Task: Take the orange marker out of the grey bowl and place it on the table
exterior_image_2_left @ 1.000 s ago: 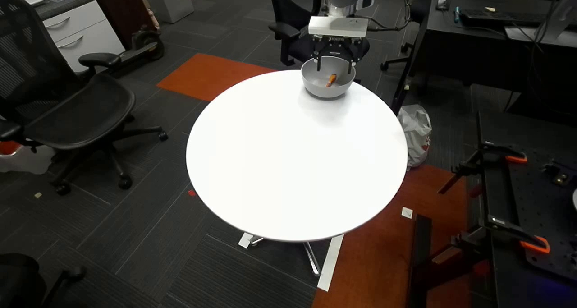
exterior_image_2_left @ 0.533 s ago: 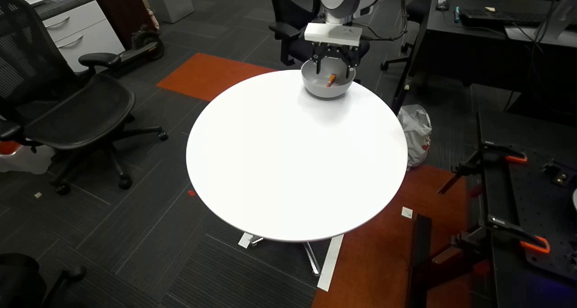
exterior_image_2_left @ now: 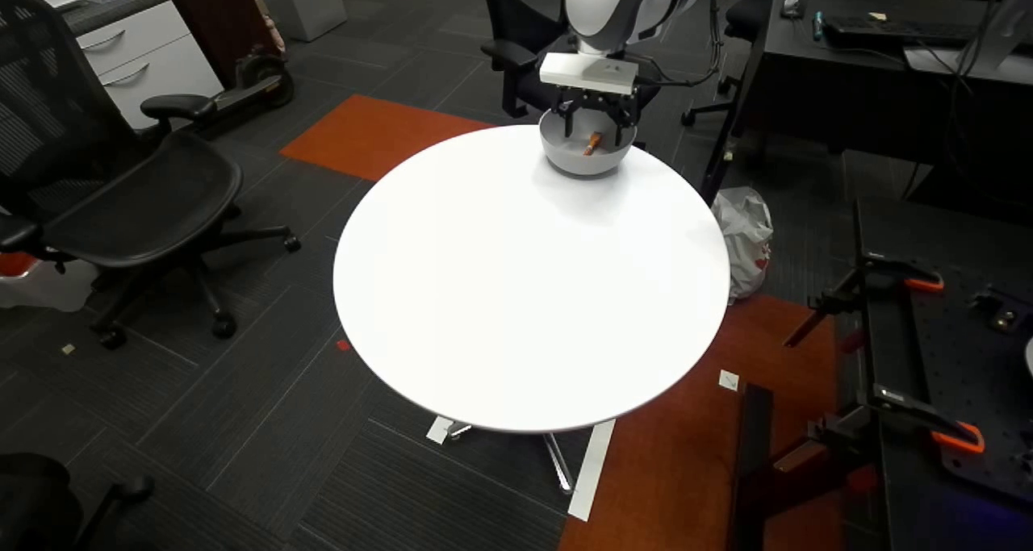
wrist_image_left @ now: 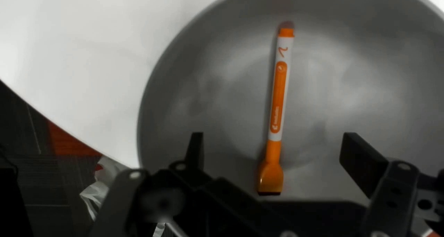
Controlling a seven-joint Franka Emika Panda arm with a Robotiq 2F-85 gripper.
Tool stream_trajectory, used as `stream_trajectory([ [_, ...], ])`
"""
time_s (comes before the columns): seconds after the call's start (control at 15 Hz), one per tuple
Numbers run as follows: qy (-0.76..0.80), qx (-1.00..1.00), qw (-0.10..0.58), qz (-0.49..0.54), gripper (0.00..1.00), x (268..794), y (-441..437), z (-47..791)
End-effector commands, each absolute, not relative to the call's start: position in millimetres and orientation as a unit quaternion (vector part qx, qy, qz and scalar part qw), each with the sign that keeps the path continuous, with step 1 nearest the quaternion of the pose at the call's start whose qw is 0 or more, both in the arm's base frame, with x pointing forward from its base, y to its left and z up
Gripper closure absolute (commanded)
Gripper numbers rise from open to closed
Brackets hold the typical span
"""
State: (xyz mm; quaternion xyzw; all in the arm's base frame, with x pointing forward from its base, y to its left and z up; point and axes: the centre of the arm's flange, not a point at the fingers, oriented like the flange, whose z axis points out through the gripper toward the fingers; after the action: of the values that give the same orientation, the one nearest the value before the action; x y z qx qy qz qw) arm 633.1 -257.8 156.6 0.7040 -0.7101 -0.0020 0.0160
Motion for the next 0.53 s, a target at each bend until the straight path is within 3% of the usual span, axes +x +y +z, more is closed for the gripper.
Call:
stream_trajectory([
  [0.0,-0.719,0.695,0.029,0.008,0.00,647,-262,151],
  [0.33,-0.718,0.695,0.035,0.006,0.00,655,-265,142],
  [0.4,-0.718,0.695,0.036,0.007,0.25,656,-265,140],
  [0.47,-0.718,0.695,0.037,0.008,0.28,656,-266,139],
])
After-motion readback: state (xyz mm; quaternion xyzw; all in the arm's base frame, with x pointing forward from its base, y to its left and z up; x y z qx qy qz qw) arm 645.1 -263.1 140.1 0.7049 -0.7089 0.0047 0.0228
